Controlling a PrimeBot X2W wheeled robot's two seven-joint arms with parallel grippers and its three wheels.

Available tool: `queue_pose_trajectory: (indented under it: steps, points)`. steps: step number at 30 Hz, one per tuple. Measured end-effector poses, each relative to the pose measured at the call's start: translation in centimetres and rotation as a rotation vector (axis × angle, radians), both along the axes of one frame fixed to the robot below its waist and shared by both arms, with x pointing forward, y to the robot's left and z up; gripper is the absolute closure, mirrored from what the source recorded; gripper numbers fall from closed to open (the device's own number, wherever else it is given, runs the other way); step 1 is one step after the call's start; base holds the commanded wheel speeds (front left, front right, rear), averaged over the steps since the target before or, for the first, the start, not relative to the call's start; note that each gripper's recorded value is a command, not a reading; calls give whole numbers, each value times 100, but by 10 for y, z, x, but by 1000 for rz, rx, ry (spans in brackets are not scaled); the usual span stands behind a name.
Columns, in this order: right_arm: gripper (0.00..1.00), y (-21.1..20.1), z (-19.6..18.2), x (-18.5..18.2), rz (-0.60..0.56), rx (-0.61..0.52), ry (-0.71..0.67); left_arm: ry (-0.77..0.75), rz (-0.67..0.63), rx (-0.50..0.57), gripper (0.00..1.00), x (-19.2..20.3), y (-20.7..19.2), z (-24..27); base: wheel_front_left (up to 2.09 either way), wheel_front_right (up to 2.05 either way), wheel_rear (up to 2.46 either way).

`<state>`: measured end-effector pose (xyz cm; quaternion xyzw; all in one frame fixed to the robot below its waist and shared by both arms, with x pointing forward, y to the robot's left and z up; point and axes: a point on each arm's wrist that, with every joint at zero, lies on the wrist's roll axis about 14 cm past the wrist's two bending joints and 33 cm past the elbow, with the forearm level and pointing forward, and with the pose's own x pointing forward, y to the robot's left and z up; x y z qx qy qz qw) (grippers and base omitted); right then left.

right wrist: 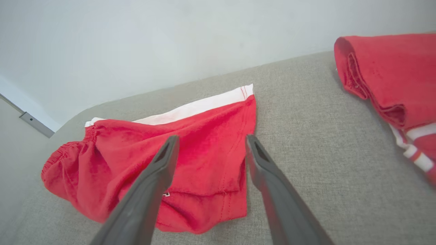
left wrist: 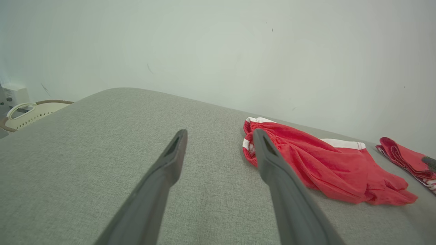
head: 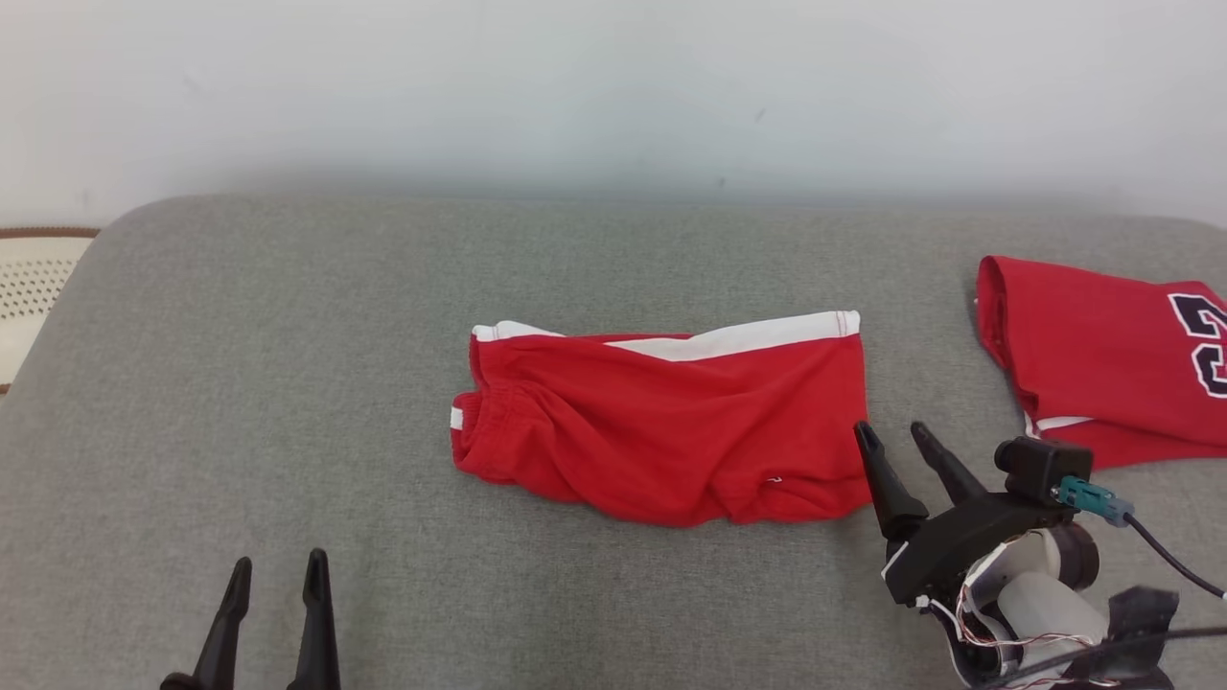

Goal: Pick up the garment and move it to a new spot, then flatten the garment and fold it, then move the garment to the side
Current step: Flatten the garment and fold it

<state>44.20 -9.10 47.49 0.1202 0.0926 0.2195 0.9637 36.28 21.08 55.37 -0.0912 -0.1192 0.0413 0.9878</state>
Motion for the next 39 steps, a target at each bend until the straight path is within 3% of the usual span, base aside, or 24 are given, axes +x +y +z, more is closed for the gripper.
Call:
queue_pose_trajectory:
  steps: [16, 29, 39]
  points:
    - [0, -25, 56, -45, -117, -38, -296, -6, -4, 71, 0, -7, -3, 6, 0, 0, 0]
    - [0, -37, 53, -85, -220, -53, -278, 36, -1, 97, 0, -15, -3, -2, 0, 0, 0]
    - [0, -40, 61, -90, -236, -65, -281, 59, -30, 132, 0, -14, -10, -6, 0, 0, 0]
